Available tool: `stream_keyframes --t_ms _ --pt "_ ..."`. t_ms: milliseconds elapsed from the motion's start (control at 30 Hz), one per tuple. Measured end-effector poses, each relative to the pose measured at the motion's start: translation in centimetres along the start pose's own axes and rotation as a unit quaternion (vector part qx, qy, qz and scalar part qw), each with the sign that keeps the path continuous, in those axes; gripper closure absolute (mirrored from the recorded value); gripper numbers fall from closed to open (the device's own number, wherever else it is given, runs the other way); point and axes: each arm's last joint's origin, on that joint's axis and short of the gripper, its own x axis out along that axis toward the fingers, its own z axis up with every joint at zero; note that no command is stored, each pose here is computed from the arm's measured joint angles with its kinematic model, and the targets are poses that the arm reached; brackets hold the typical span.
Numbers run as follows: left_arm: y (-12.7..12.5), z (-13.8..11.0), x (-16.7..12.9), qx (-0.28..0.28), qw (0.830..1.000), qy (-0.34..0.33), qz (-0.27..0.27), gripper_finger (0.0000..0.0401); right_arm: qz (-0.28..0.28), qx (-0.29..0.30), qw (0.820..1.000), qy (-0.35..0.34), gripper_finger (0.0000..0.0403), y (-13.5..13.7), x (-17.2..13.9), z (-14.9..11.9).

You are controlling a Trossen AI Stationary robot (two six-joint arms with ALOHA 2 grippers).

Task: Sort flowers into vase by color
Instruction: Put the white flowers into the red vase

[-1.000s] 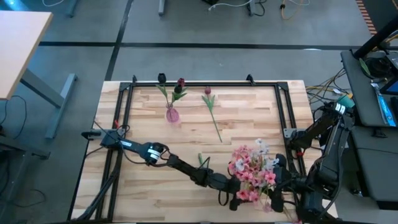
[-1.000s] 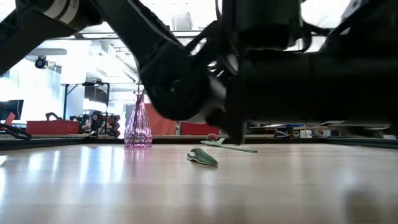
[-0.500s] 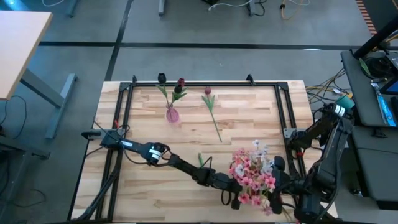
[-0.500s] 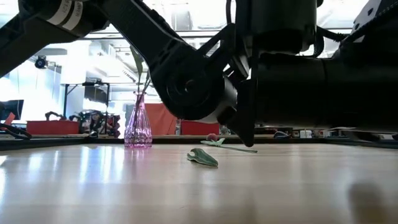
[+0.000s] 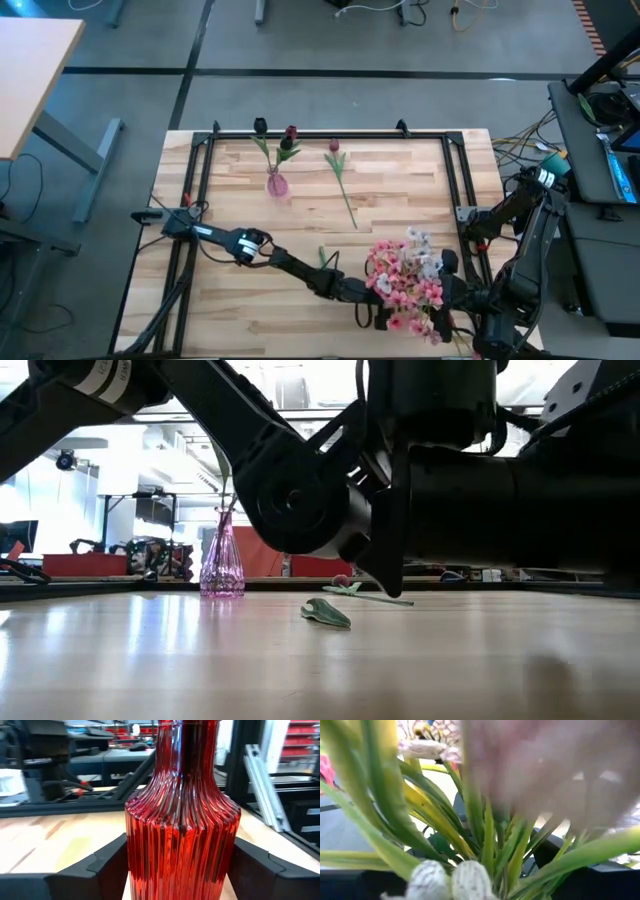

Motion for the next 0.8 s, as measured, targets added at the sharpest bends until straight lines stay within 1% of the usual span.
stream_keyframes --t_ms 133,233,333,467,567,800 --pt "0.5 -0.2 -0.7 0.003 0.999 0.011 0.049 0.0143 -0.003 -0.002 1.000 -0.001 0.0135 -0.1 0.0 0.0" --pt "0.9 -0.3 -1.5 0.003 0.997 0.011 0.073 0.0143 -0.003 0.000 1.000 -0.001 0.0130 -0.1 0.0 0.0" --pt "1.3 -0.7 -2.4 -0.002 0.995 0.006 0.096 0.0143 -0.001 -0.023 1.000 0.003 0.0125 -0.1 0.0 0.0" --pt "1.6 -1.0 -3.6 -0.013 0.995 -0.010 0.096 0.0143 -0.006 -0.041 0.999 0.004 0.0121 -0.2 0.1 0.0" --pt "1.8 -1.1 -4.2 -0.016 0.995 -0.016 0.096 0.0143 -0.016 -0.040 0.999 0.002 0.0121 -0.4 0.6 0.3" --pt "1.6 -1.0 -4.5 0.002 0.996 -0.011 0.093 0.0135 -0.039 -0.026 0.999 0.002 0.0119 -1.0 1.7 0.9"
